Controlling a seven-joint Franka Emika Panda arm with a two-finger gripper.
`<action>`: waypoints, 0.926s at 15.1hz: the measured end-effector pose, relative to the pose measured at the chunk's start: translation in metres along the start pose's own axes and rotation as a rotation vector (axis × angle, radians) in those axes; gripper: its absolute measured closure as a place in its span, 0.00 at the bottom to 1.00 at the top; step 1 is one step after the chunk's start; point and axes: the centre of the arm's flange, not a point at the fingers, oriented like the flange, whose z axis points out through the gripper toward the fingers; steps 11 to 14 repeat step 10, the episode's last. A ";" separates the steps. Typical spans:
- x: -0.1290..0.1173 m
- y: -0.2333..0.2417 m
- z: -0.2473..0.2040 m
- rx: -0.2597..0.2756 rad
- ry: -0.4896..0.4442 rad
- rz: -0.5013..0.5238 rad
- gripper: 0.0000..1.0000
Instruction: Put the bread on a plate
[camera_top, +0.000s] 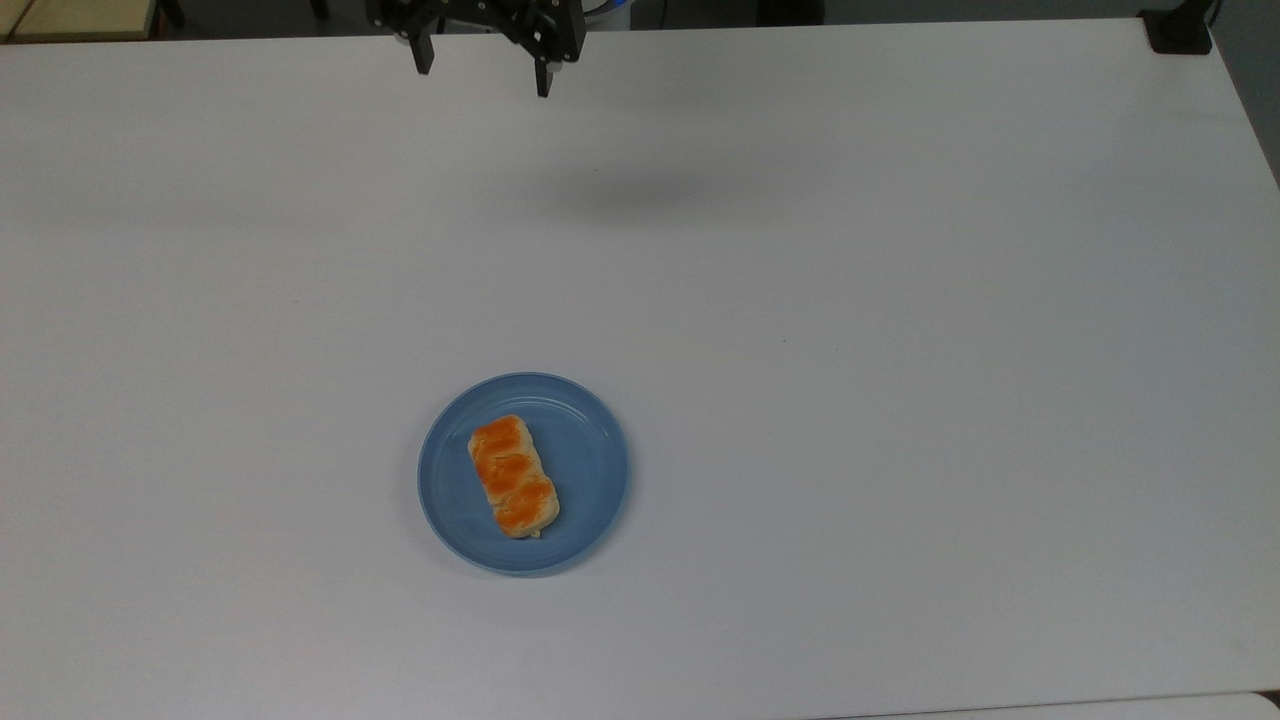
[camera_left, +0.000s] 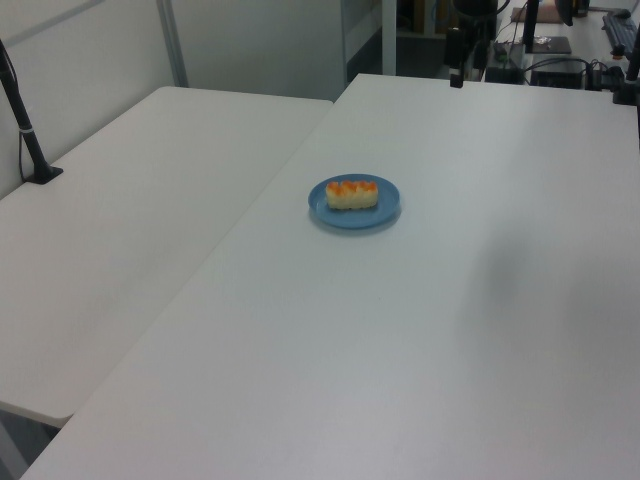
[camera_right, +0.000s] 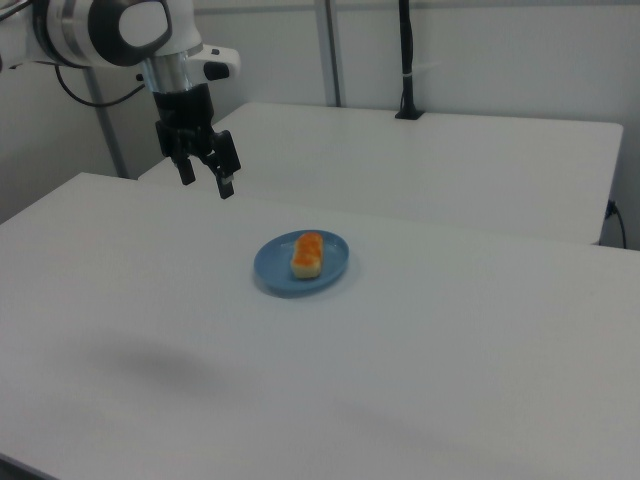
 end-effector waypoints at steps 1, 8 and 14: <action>-0.003 0.001 -0.003 0.000 -0.004 -0.006 0.00; -0.010 0.007 -0.004 -0.003 -0.026 -0.079 0.00; -0.010 0.007 -0.003 -0.003 -0.028 -0.080 0.00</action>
